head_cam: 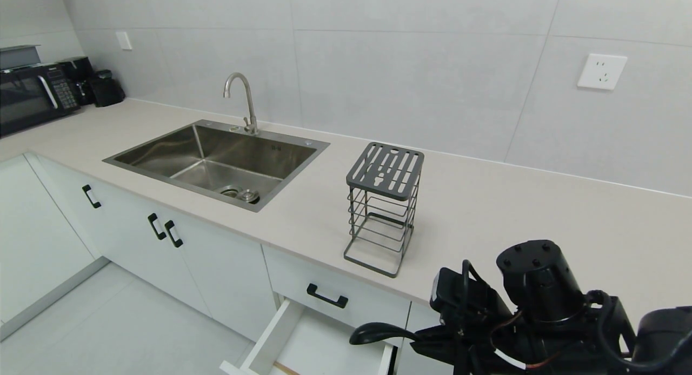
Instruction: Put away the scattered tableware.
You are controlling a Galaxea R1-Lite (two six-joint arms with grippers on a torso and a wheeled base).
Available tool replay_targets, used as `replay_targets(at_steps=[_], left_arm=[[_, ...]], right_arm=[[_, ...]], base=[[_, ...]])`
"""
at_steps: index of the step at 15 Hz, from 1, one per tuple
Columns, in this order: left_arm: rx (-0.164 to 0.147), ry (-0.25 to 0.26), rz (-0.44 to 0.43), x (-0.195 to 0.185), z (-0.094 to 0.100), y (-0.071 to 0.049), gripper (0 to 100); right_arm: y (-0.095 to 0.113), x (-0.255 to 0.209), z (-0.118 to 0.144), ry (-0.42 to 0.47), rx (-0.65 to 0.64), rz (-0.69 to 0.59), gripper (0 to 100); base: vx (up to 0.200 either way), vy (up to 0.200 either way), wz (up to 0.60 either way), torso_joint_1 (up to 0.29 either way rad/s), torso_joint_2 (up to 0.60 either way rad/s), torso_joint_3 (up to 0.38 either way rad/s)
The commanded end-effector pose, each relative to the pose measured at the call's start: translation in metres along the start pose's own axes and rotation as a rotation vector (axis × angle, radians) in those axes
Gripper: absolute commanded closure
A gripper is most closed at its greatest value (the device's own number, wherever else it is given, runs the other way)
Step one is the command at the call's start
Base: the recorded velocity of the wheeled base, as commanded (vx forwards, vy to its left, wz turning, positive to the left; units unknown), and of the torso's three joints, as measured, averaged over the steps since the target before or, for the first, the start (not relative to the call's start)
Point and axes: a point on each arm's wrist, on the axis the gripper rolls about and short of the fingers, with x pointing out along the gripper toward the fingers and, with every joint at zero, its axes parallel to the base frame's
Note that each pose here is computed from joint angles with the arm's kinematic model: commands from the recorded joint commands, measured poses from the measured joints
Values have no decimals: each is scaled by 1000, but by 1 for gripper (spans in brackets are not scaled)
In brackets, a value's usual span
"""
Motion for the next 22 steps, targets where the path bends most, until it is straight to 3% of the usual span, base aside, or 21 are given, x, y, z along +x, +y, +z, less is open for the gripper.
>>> replay_targets(at_steps=[1,12,20,22], left_arm=[[0,0,0,0,0,0,0],[0,0,0,0,0,0,0],[0,0,0,0,0,0,0],[0,0,0,0,0,0,0]], right_arm=[[4,10,-1,25,-9,17,100],[4,50,9,56,-36,30,100],[18,70,12,78,15,-65,100],[26,78,11,105,21,-139,100]], base=[[0,0,0,0,0,0],[0,0,0,0,0,0],[0,0,0,0,0,0],[0,0,0,0,0,0]])
